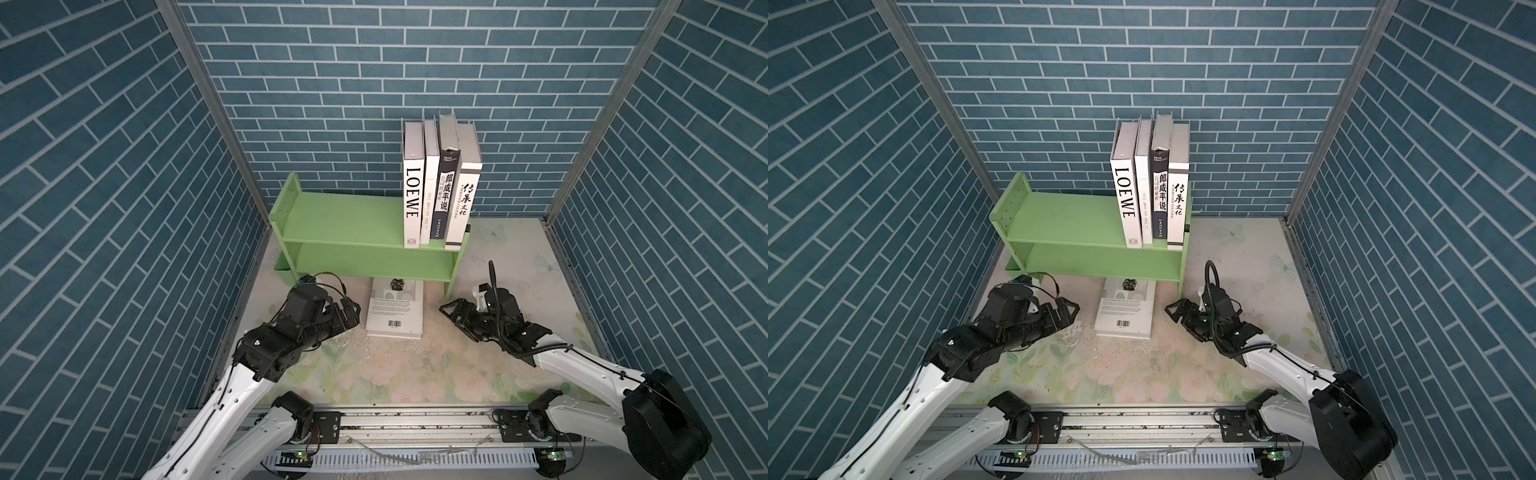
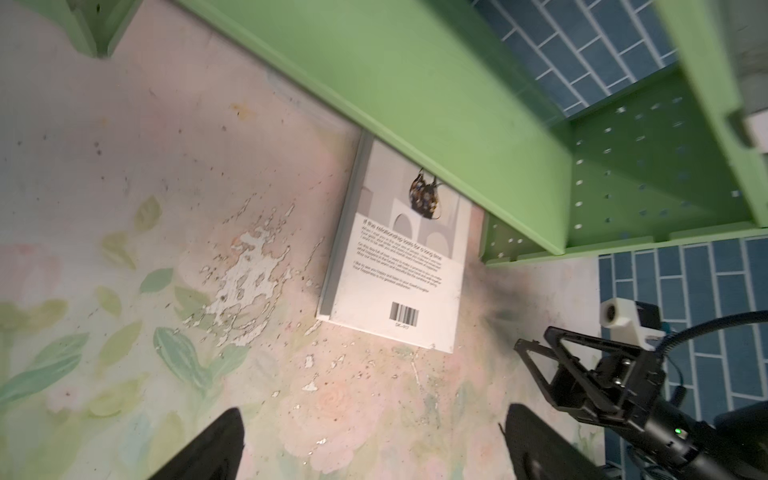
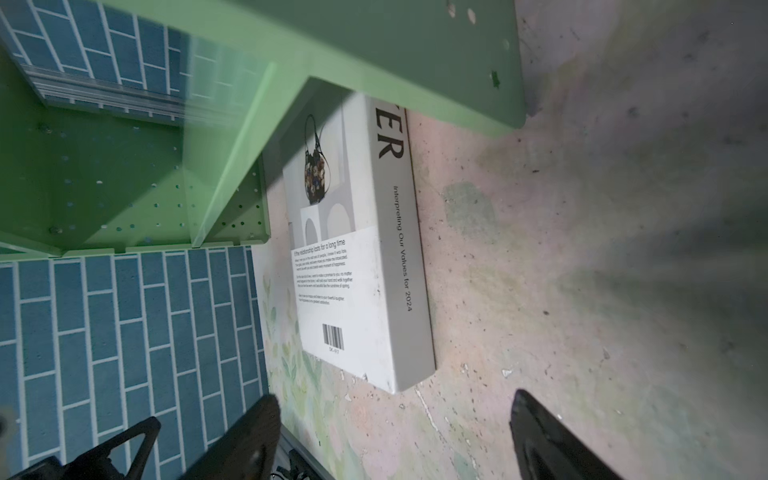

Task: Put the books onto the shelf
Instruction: 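Lower both grippers to the white LOVER booklet's edges on the table, then tilt the LOVER booklet up on its edge with the left gripper while right braces it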

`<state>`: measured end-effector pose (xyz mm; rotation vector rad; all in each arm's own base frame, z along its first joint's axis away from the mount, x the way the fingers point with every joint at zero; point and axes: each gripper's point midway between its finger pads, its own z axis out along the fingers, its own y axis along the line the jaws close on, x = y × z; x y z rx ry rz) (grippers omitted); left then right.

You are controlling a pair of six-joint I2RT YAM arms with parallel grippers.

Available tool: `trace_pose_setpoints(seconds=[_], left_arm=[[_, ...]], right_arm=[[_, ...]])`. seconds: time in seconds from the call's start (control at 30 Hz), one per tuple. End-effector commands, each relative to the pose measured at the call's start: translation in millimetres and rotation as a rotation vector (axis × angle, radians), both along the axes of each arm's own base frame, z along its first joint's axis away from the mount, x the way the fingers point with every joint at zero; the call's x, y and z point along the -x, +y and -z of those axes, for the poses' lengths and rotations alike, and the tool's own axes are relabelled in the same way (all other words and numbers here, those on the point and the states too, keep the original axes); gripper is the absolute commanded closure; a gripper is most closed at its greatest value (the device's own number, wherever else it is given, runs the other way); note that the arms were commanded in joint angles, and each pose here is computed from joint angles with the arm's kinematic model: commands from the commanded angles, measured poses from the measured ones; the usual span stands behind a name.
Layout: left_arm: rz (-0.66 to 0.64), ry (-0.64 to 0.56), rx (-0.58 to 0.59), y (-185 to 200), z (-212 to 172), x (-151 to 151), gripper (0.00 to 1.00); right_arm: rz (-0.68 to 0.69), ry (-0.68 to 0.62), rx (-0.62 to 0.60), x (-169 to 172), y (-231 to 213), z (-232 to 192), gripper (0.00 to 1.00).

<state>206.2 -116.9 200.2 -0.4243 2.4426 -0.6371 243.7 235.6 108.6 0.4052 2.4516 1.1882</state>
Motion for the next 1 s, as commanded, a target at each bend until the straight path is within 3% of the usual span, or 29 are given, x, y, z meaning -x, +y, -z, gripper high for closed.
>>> trace_pose_setpoints(seconds=[0.0,0.23,0.53,0.97], left_arm=[[0.023,0.011,0.053,-14,16,-5,0.0],[0.05,0.015,0.021,-25,50,-24,0.0],[0.068,0.014,0.08,-42,77,-37,0.0],[0.136,-0.028,0.076,-63,106,-65,0.0]], right_arm=[[0.058,-0.074,-0.014,-16,7,-9,0.11],[0.017,-0.049,0.029,-15,35,21,0.02],[-0.037,-0.02,0.027,-17,77,43,0.05],[-0.037,-0.006,0.059,-12,84,51,0.08]])
